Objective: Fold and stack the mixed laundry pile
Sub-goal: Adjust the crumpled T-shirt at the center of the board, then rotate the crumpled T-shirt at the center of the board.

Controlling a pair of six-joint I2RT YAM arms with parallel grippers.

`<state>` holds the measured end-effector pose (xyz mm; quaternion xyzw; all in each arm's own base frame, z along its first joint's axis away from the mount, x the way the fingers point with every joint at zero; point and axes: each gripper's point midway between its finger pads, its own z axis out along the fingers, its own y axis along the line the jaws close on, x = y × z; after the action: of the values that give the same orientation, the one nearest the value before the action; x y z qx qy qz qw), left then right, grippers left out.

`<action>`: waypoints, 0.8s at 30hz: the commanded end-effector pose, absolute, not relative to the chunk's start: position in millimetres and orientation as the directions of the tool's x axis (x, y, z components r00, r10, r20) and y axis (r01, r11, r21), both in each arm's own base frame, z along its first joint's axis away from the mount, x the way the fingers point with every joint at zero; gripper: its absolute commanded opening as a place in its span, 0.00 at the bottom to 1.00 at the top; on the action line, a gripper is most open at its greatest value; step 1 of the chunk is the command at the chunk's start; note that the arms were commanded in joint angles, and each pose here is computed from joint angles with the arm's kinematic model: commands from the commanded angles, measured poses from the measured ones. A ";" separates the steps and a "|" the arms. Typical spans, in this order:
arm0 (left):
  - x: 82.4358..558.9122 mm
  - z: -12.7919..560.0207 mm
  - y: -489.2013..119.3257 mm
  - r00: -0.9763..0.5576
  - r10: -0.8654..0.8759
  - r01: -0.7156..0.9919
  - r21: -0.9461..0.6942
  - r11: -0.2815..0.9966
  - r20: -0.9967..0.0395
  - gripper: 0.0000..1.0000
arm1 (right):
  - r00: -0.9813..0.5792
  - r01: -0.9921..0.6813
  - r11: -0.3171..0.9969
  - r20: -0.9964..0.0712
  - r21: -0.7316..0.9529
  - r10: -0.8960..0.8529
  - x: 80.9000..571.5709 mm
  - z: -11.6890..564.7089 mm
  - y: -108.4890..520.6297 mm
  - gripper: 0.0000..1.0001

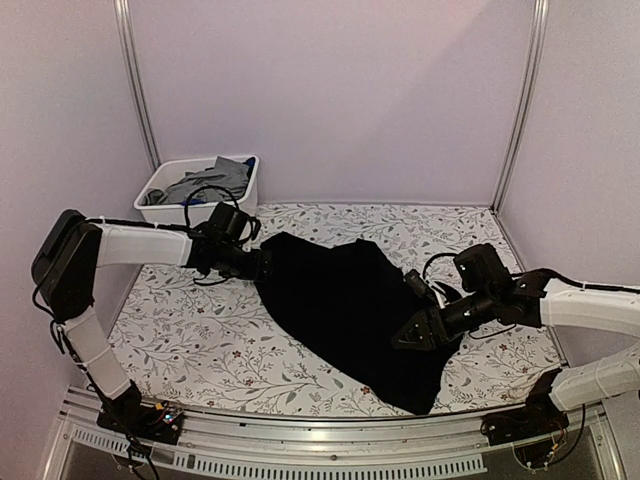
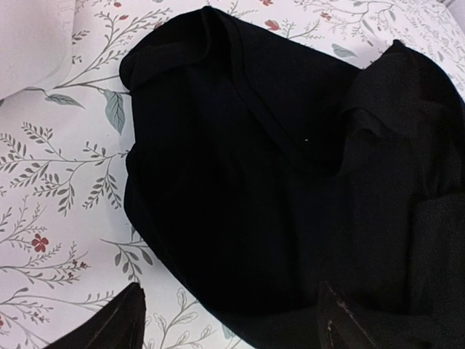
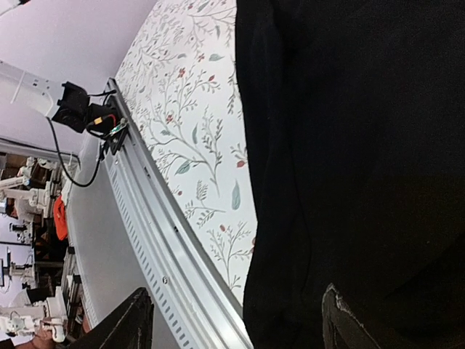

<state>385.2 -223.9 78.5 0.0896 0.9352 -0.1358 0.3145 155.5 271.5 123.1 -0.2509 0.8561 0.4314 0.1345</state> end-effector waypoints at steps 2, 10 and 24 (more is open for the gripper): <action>401.1 62.3 -210.3 -0.811 0.041 0.176 -0.177 0.968 -0.583 0.84 | -0.868 -0.478 0.677 -0.421 0.560 -0.264 195.2 92.5 264.0 0.79; 425.3 44.2 -196.4 -0.835 -0.010 0.102 -0.172 0.980 -0.550 0.73 | -0.899 -0.388 0.781 -0.387 0.489 -0.205 228.6 50.1 249.3 0.82; 395.3 25.8 -183.0 -0.873 -0.076 0.070 -0.277 0.958 -0.482 0.00 | -0.884 -0.325 0.797 -0.463 0.509 -0.064 362.0 56.4 214.9 0.80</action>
<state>406.4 -187.6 20.2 0.0117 0.9603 -0.1205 0.2513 320.0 219.5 38.1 -0.0868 0.9317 0.3044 0.1779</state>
